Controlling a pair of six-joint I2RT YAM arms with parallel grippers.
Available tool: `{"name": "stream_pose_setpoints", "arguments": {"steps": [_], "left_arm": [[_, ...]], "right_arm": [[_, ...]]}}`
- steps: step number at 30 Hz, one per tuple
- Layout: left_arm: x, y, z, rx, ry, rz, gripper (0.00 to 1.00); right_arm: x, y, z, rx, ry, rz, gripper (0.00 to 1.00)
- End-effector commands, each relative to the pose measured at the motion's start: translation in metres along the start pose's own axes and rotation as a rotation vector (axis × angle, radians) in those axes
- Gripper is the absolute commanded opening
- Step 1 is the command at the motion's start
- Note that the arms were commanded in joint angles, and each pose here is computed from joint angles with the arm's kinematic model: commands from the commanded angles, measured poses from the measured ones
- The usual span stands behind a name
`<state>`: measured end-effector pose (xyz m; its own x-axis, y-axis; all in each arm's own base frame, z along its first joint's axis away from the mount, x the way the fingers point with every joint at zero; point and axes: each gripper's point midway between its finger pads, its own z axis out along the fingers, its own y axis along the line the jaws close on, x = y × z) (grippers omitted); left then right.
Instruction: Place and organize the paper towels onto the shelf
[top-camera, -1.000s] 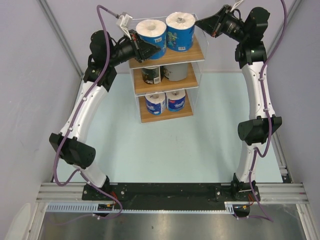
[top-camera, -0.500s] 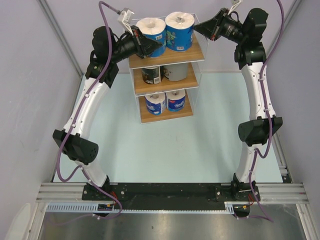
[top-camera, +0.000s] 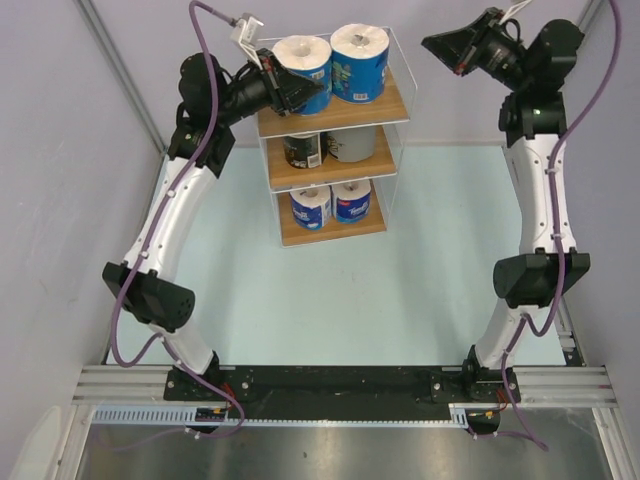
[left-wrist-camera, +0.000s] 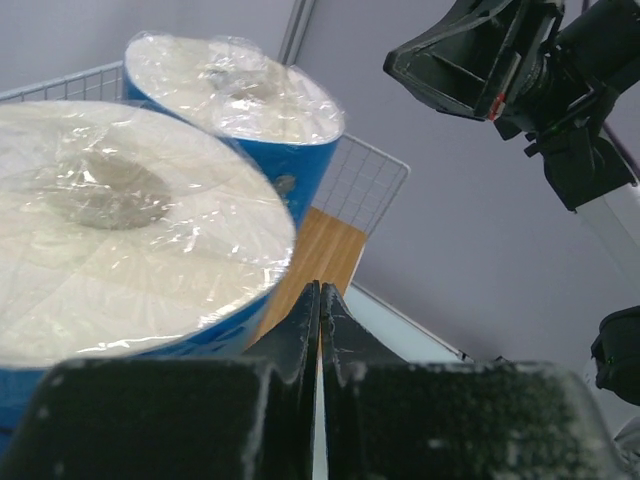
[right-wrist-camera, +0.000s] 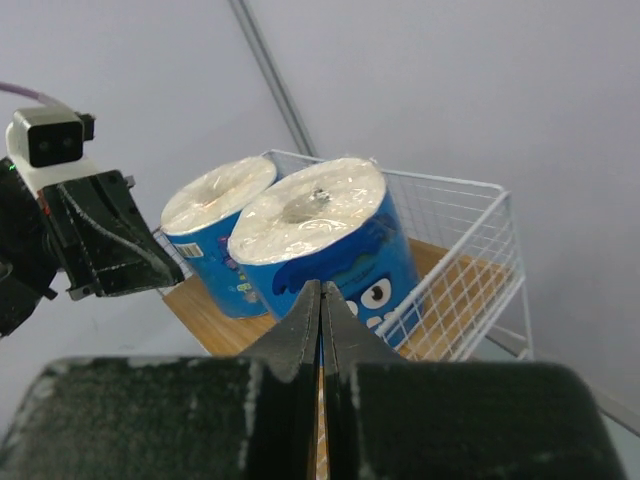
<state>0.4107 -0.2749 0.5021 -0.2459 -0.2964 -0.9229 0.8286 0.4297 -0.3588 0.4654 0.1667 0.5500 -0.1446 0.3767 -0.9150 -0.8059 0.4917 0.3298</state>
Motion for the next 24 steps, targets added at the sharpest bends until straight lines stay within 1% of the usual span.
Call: {"name": "stream_pose_setpoints", "arguments": {"steps": [1,2,3,4,5,6,7,8,9,10,11,12,13,14,15,16,17,18,19,20,21,22,23,24], "left_arm": [[-0.044,-0.070,-0.032,0.136,-0.096,0.070,0.05],[-0.042,-0.073,-0.035,0.147,-0.101,0.068,0.08],[-0.047,-0.091,-0.047,0.179,-0.109,0.086,0.17],[-0.051,-0.101,-0.054,0.205,-0.130,0.108,0.20],[-0.036,-0.098,-0.057,0.203,-0.109,0.079,0.23],[-0.033,-0.103,-0.065,0.204,-0.114,0.088,0.33],[-0.042,-0.122,-0.084,0.204,-0.155,0.127,0.39],[-0.024,-0.111,-0.087,0.166,-0.135,0.118,0.49],[-0.028,-0.127,-0.106,0.157,-0.165,0.150,0.55],[-0.023,-0.118,-0.113,0.090,-0.170,0.139,0.61],[0.000,-0.104,-0.117,0.042,-0.138,0.133,0.75],[0.001,-0.111,-0.133,0.017,-0.155,0.154,0.82],[0.014,-0.100,-0.140,-0.038,-0.130,0.132,0.88],[0.036,-0.081,-0.144,-0.104,-0.099,0.111,1.00],[0.040,-0.083,-0.155,-0.127,-0.105,0.115,1.00],[0.053,-0.074,-0.162,-0.170,-0.080,0.091,1.00],[0.071,-0.057,-0.166,-0.239,-0.057,0.069,1.00],[0.074,-0.055,-0.176,-0.279,-0.066,0.068,1.00],[0.088,-0.045,-0.183,-0.337,-0.038,0.036,1.00],[0.105,-0.033,-0.189,-0.395,-0.020,0.013,1.00],[0.106,-0.027,-0.199,-0.456,-0.041,0.013,1.00],[0.117,-0.019,-0.206,-0.505,-0.026,-0.008,1.00],[0.133,-0.009,-0.212,-0.548,-0.003,-0.030,1.00],[0.136,-0.003,-0.222,-0.602,-0.018,-0.036,1.00]], "right_arm": [[-0.059,0.028,-0.035,0.030,-0.159,-0.110,0.00],[-0.060,0.024,-0.040,0.047,-0.167,-0.105,0.00],[-0.057,0.010,-0.049,0.092,-0.167,-0.085,0.02],[-0.062,0.018,-0.059,0.104,-0.185,-0.100,0.04],[-0.063,0.019,-0.067,0.123,-0.195,-0.103,0.09],[-0.046,-0.004,-0.078,0.180,-0.178,-0.061,0.14],[-0.052,0.014,-0.089,0.184,-0.198,-0.096,0.23],[-0.050,0.009,-0.098,0.223,-0.209,-0.097,0.47],[-0.042,0.003,-0.106,0.260,-0.207,-0.088,0.61],[-0.018,-0.016,-0.118,0.327,-0.179,-0.033,0.76],[-0.017,-0.010,-0.130,0.376,-0.195,-0.073,0.93],[-0.010,-0.013,-0.138,0.413,-0.194,-0.071,0.99],[0.019,-0.031,-0.150,0.477,-0.153,-0.020,1.00],[0.019,-0.024,-0.160,0.512,-0.159,-0.058,1.00],[0.030,-0.028,-0.167,0.552,-0.136,-0.047,1.00],[0.048,-0.035,-0.175,0.600,-0.100,-0.006,1.00],[0.064,-0.044,-0.186,0.664,-0.085,0.017,1.00],[0.070,-0.038,-0.193,0.683,-0.083,0.020,1.00],[0.079,-0.038,-0.200,0.704,-0.073,0.033,1.00],[0.101,-0.046,-0.206,0.737,-0.048,0.064,1.00],[0.103,-0.036,-0.210,0.737,-0.063,0.049,1.00],[0.109,-0.038,-0.213,0.758,-0.067,0.045,1.00],[0.135,-0.043,-0.214,0.771,-0.030,0.071,1.00],[0.141,-0.039,-0.215,0.773,-0.032,0.067,1.00]]}}
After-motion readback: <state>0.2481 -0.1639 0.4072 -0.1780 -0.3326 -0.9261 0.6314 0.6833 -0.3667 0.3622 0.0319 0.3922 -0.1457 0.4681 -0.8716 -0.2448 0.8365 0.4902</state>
